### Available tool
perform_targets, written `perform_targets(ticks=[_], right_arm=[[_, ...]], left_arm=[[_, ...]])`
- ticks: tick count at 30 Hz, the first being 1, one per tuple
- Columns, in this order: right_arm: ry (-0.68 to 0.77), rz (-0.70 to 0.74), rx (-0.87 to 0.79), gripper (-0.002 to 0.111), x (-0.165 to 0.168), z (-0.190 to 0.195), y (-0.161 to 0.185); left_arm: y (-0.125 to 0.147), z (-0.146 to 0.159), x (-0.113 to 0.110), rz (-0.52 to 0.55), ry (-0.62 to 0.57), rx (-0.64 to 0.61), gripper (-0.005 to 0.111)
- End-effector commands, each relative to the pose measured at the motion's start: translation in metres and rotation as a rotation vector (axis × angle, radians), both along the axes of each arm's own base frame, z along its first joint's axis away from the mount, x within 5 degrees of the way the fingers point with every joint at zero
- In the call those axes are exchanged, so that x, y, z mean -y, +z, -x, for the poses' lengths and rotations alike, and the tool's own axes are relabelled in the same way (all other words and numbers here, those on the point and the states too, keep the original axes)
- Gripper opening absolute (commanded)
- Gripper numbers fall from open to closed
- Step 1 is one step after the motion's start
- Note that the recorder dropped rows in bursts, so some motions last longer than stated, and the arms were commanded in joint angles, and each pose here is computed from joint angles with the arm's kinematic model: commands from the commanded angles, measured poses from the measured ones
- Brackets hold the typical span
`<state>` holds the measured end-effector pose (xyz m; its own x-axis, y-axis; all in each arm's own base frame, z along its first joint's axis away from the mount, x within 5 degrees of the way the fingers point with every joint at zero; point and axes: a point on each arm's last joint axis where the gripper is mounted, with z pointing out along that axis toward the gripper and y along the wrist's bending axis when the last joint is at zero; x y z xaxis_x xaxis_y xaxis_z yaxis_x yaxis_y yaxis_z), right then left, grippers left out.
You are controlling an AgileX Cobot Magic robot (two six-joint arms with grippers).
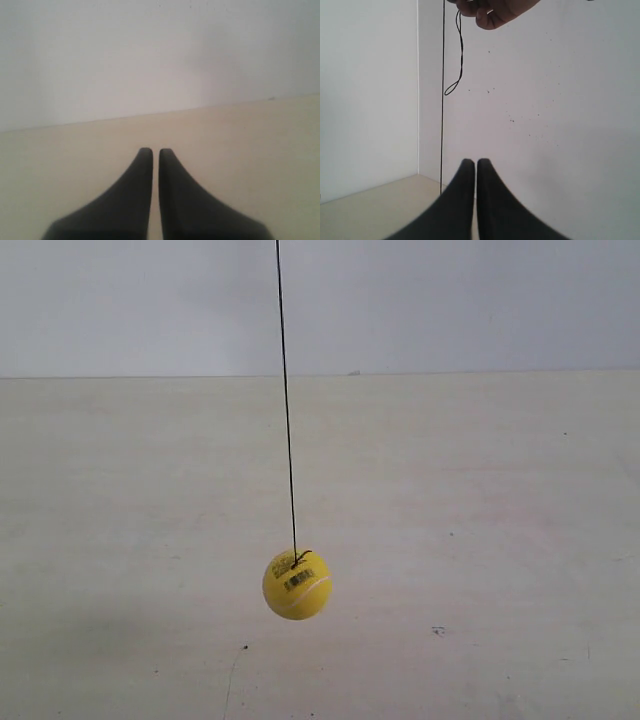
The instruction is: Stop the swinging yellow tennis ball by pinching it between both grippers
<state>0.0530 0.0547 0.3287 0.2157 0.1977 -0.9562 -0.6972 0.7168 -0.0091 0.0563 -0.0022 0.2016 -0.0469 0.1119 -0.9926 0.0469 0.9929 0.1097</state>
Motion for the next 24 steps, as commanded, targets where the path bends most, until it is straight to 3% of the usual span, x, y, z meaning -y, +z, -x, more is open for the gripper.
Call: perform_targets(ticks=[1,5,24], right_arm=[[0.0,0.0,-0.003,0.0,0.0001,0.0001,-0.001],[0.0,0.0,-0.003,0.0,0.0001,0.0001,-0.001],[0.0,0.0,-0.003,0.0,0.0001,0.0001,-0.001]], left_arm=[[-0.0102,0.0009,-0.0004,-0.007,0.006,-0.101,0.005],[-0.0156,0.0019,-0.0005,0.001,0.007,-0.161,0.005],[-0.0153,0.0019,-0.0006,0.002,0.008,-0.158,0.005]])
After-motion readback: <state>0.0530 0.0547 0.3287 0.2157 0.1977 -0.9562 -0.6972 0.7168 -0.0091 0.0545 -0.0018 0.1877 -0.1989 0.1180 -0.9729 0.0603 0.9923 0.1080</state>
